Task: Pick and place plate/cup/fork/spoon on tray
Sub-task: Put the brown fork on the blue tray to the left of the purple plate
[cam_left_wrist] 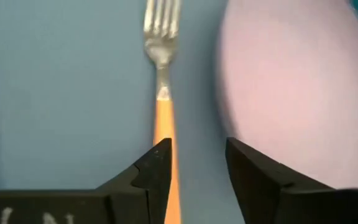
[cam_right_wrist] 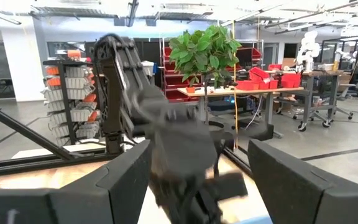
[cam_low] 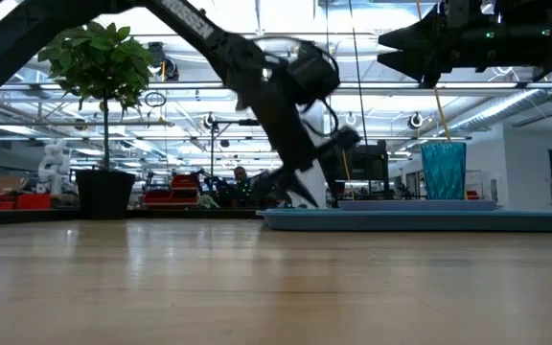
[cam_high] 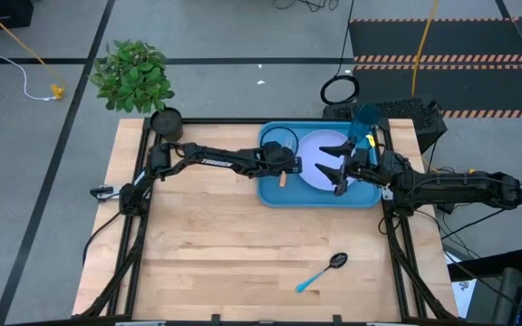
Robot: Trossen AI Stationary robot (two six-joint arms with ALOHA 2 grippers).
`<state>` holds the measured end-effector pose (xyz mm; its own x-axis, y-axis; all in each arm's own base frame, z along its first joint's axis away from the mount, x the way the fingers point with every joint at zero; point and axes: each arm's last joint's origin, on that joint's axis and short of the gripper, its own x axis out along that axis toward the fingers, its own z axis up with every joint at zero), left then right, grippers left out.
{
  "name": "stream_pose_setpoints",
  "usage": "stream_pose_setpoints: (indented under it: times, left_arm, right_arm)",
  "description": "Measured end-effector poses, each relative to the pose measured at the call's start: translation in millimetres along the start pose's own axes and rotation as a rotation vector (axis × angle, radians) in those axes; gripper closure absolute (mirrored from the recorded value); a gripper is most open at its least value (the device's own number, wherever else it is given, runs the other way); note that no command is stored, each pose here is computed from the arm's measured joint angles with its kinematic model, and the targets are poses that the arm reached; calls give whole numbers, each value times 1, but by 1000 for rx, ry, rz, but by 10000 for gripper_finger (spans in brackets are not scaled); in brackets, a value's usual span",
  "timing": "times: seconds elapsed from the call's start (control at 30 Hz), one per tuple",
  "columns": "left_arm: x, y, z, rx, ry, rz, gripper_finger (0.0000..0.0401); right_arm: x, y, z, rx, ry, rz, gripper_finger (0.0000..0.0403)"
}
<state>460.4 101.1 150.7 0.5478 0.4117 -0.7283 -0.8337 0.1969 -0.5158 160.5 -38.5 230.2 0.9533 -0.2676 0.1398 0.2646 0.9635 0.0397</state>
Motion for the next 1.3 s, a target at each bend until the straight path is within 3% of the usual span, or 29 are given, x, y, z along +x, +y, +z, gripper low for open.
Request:
stream_pose_setpoints:
  times: [0.23,0.4,0.5,0.57,0.77,1.03,1.17,1.3]
  left_arm:
    - [-37,-12,1,247,17,-4,292]
    - [-51,-13,-2,666,72,6,320]
    - [-53,-15,-7,937,121,-61,339]
    - [-51,-15,-11,1059,154,-107,354]
    - [-46,0,-19,1210,252,-47,396]
    - [-30,17,-20,1383,234,-71,391]
    - [-23,20,-15,1414,188,-127,396]
    - [-17,29,-11,1460,201,-111,388]
  right_arm:
    - [0,3,0,50,3,77,143]
    - [0,6,-3,8,34,121,143]
    - [0,6,-4,-37,38,124,143]
    - [0,6,-3,-69,32,123,143]
    - [-1,8,-11,-135,102,137,143]
    - [-3,11,-18,-94,186,156,143]
    - [-3,11,-22,-89,224,152,143]
    - [-3,10,-22,-78,225,145,143]
